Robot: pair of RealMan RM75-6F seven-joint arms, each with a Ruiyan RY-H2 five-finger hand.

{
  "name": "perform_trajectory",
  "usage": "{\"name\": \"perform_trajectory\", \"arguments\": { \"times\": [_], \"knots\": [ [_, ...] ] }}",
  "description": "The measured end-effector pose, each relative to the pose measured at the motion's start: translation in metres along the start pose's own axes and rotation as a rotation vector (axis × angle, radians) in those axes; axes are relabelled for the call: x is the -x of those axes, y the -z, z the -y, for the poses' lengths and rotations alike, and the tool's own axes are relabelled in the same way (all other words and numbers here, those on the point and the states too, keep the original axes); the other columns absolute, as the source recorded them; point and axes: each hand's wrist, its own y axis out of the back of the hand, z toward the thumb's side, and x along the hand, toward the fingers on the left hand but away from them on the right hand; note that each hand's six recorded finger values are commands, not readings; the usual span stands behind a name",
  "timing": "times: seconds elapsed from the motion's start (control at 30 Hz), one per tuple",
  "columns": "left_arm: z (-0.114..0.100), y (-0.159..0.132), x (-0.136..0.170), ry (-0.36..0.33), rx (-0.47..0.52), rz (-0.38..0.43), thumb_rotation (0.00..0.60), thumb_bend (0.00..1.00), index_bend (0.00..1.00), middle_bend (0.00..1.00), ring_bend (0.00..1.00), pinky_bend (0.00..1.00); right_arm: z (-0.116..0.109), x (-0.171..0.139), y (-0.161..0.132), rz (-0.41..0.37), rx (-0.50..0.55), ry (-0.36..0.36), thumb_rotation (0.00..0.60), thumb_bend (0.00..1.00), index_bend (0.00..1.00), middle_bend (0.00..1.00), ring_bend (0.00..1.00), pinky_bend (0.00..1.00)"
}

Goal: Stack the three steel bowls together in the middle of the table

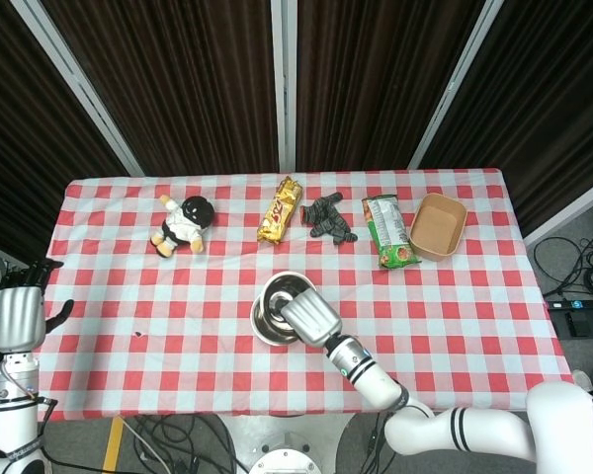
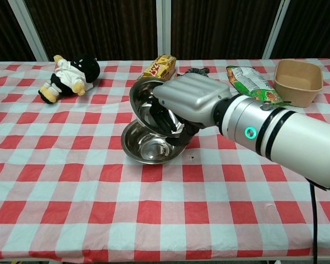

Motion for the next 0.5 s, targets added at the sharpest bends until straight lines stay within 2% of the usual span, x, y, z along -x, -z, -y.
{"name": "perform_trajectory", "arguments": {
  "times": [0.13, 0.23, 0.27, 0.33, 0.5],
  "knots": [
    [0.001, 0.004, 0.0, 0.003, 0.003, -0.011, 0.6, 0.22, 0.37, 0.39, 0.41, 0.38, 0.005, 0.006, -0.004, -0.011, -0.005, -0.02, 0.6, 0.28, 0.67, 0.56, 0.55, 0.54],
    [0.001, 0.007, 0.0, 0.002, -0.005, -0.013, 0.6, 0.23, 0.37, 0.39, 0.41, 0.38, 0.008, 0.006, -0.005, -0.024, -0.008, -0.039, 0.6, 0.08, 0.55, 0.5, 0.52, 0.54],
    [0.001, 0.008, 0.0, 0.0, -0.012, -0.012, 0.6, 0.23, 0.37, 0.39, 0.41, 0.38, 0.008, 0.005, -0.005, -0.028, -0.007, -0.045, 0.6, 0.02, 0.48, 0.47, 0.5, 0.54],
    [0.001, 0.008, 0.0, -0.004, -0.018, -0.009, 0.6, 0.23, 0.37, 0.39, 0.41, 0.38, 0.007, 0.004, -0.002, -0.032, -0.009, -0.054, 0.6, 0.0, 0.39, 0.42, 0.46, 0.54],
    [0.003, 0.006, -0.002, -0.009, -0.019, -0.009, 0.6, 0.23, 0.37, 0.39, 0.41, 0.38, -0.004, -0.002, 0.005, -0.024, -0.018, -0.041, 0.6, 0.0, 0.24, 0.31, 0.38, 0.52]
  ]
}}
